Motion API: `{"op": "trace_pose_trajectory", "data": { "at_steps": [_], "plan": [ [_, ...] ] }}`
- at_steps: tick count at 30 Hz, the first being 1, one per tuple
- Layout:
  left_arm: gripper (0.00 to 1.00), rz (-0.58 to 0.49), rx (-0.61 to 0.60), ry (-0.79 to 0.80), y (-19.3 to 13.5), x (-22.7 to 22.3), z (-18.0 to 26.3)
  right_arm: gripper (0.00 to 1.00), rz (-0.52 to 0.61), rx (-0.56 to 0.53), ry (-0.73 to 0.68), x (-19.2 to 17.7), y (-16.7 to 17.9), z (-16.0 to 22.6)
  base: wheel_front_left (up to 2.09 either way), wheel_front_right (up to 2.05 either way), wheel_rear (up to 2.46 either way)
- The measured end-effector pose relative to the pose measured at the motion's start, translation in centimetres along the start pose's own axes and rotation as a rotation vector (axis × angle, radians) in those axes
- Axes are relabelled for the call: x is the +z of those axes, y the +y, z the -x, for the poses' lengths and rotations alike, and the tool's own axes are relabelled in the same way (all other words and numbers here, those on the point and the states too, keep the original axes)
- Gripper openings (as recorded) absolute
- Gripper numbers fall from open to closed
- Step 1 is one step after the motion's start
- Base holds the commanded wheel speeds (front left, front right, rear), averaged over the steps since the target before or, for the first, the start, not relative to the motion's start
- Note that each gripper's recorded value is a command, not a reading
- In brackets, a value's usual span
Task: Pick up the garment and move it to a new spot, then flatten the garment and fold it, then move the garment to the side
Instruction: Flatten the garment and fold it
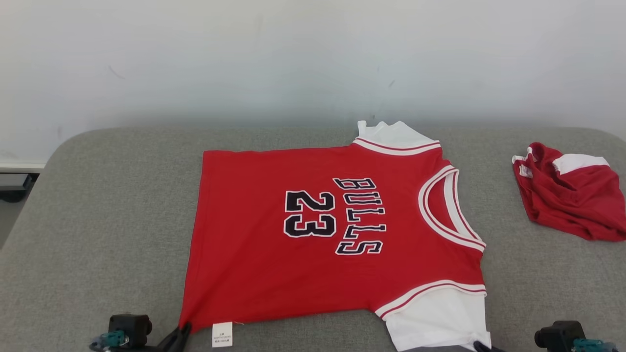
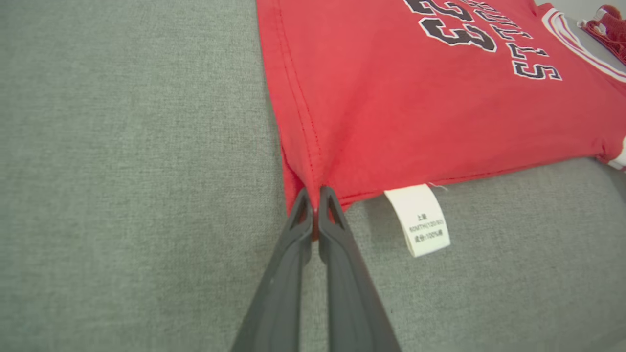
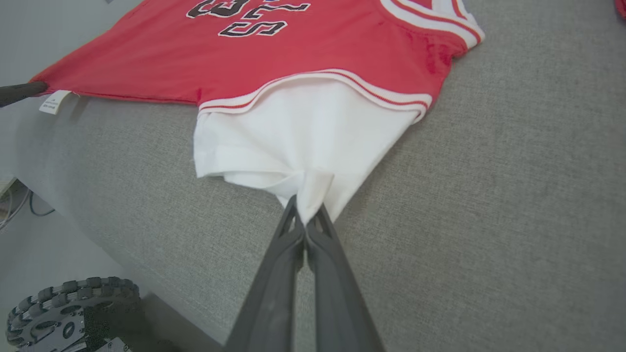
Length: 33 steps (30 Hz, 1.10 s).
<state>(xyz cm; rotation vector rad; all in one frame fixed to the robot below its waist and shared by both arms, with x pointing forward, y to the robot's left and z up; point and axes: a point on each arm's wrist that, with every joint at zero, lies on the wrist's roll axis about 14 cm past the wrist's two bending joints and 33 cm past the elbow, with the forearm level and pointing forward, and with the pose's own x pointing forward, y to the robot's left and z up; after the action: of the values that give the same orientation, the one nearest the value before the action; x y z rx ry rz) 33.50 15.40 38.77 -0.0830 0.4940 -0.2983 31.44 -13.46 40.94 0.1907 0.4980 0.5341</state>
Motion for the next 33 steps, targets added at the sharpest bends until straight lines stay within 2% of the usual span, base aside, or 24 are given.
{"op": "trace_pose_trajectory", "data": {
  "at_steps": [6, 12, 19, 20, 21, 22, 23, 24, 25, 33],
  "plan": [
    [0.00, -0.052, 0.023, 0.036, 0.6, -0.7, 0.4, 0.00, -0.029, 0.009, 0.029, -0.5, 0.7, 0.2, 0.00, 0.00, 0.00],
    [0.00, -0.047, 0.039, 0.060, 1.0, -1.1, 0.3, 0.00, -0.095, 0.011, 0.114, -2.6, 1.5, 0.6, 0.00, 0.00, 0.00],
    [0.00, -0.033, 0.037, 0.081, 0.7, -1.4, 0.2, 0.00, -0.113, -0.004, 0.155, -3.3, 1.5, 0.9, 0.00, 0.00, 0.00],
    [0.00, -0.032, 0.040, 0.084, 0.7, -1.5, 0.2, 0.30, -0.113, -0.008, 0.156, -3.3, 1.5, 0.9, 0.00, 0.00, 0.00],
    [0.10, -0.031, 0.041, 0.086, 0.7, -1.5, 0.1, 0.44, -0.115, -0.012, 0.157, -3.3, 1.5, 0.9, 0.00, 0.00, 0.00],
    [0.11, -0.026, 0.043, 0.084, 0.7, -1.5, 0.1, 0.67, -0.119, -0.014, 0.160, -3.3, 1.5, 0.9, 0.00, 0.00, 0.00],
    [0.22, -0.021, 0.043, 0.085, 0.6, -1.5, 0.1, 1.00, -0.121, -0.014, 0.160, -3.2, 1.5, 0.9, 0.00, 0.00, 0.00],
    [0.48, -0.018, 0.043, 0.089, 0.6, -1.5, 0.0, 1.00, -0.122, -0.016, 0.164, -3.3, 1.5, 0.9, 0.00, 0.00, 0.00],
    [1.00, -0.016, 0.043, 0.089, 0.6, -1.5, 0.0, 1.00, -0.122, -0.020, 0.166, -3.3, 1.4, 0.9, 0.00, 0.00, 0.00],
    [1.00, -0.001, 0.056, 0.077, 0.5, -1.4, 0.0, 1.00, -0.138, -0.001, 0.168, -2.6, 1.9, 0.8, 0.00, 0.00, 0.00]
  ]
}}
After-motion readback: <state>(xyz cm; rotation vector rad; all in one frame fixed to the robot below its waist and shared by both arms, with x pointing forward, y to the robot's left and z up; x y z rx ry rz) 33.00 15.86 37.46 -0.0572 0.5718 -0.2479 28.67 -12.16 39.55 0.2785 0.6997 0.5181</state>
